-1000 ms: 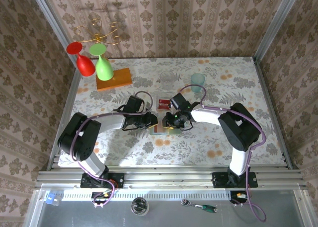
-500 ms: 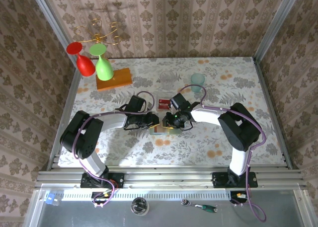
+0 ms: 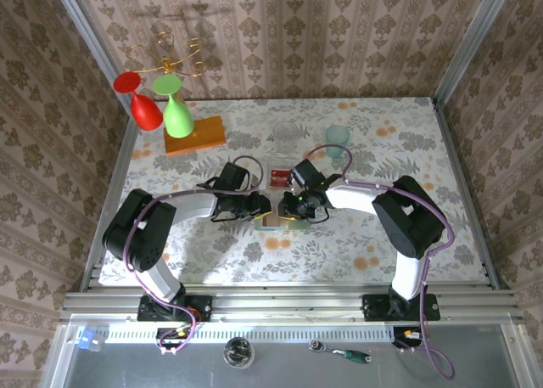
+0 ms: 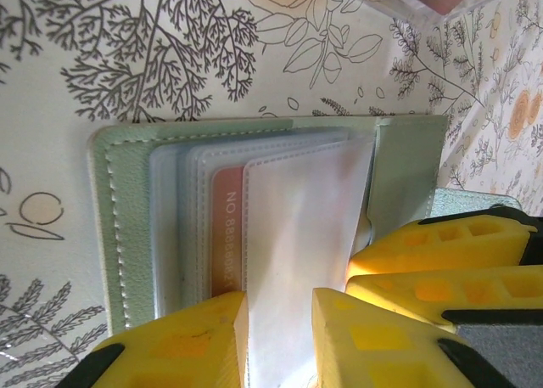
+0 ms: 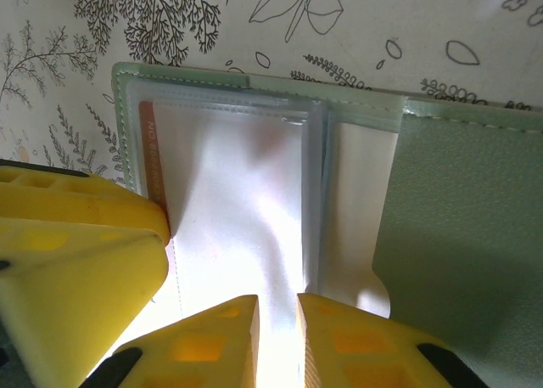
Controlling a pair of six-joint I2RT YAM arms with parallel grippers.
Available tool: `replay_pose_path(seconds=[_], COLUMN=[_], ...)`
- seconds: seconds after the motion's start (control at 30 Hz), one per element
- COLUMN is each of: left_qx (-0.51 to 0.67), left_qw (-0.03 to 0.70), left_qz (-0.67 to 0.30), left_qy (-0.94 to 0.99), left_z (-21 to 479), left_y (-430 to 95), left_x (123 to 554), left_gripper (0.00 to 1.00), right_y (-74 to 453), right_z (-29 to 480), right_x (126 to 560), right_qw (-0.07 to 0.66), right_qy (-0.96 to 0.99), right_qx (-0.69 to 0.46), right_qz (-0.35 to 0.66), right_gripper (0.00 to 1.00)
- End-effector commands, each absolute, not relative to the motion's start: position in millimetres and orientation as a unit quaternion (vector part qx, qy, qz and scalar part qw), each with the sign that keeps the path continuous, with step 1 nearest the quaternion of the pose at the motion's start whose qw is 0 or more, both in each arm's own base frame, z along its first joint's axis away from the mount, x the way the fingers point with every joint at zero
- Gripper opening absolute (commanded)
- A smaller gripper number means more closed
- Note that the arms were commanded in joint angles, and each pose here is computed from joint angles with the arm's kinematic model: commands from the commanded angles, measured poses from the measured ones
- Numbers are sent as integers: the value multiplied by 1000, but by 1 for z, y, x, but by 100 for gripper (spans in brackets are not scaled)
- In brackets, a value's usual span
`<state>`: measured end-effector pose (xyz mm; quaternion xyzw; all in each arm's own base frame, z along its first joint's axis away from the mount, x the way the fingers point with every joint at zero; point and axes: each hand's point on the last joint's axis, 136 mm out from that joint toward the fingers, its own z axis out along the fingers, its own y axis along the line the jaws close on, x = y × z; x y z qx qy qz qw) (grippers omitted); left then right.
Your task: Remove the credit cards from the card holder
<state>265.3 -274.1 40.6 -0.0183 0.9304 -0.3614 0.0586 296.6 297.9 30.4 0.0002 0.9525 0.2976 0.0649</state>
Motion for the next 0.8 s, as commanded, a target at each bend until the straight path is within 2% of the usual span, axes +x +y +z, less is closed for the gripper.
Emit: replay_pose_path(seconds=[0.0, 0.3, 0.77], left_qx=[-16, -18, -15], left_qw=[56, 77, 69], left_qz=[-365, -357, -363], left_qy=[929, 931, 929], left_z=[44, 55, 52], left_y=[-280, -275, -281], left_x=[265, 269, 266], left_gripper=[28, 29, 30], right_y=[294, 291, 289], right_z=[29, 27, 25], right_x=[299, 298, 297], right_qw=[75, 75, 73], right_qy=[954, 956, 957], right_qx=[0, 4, 8], right_qz=[291, 285, 279], right_gripper=[20, 18, 16])
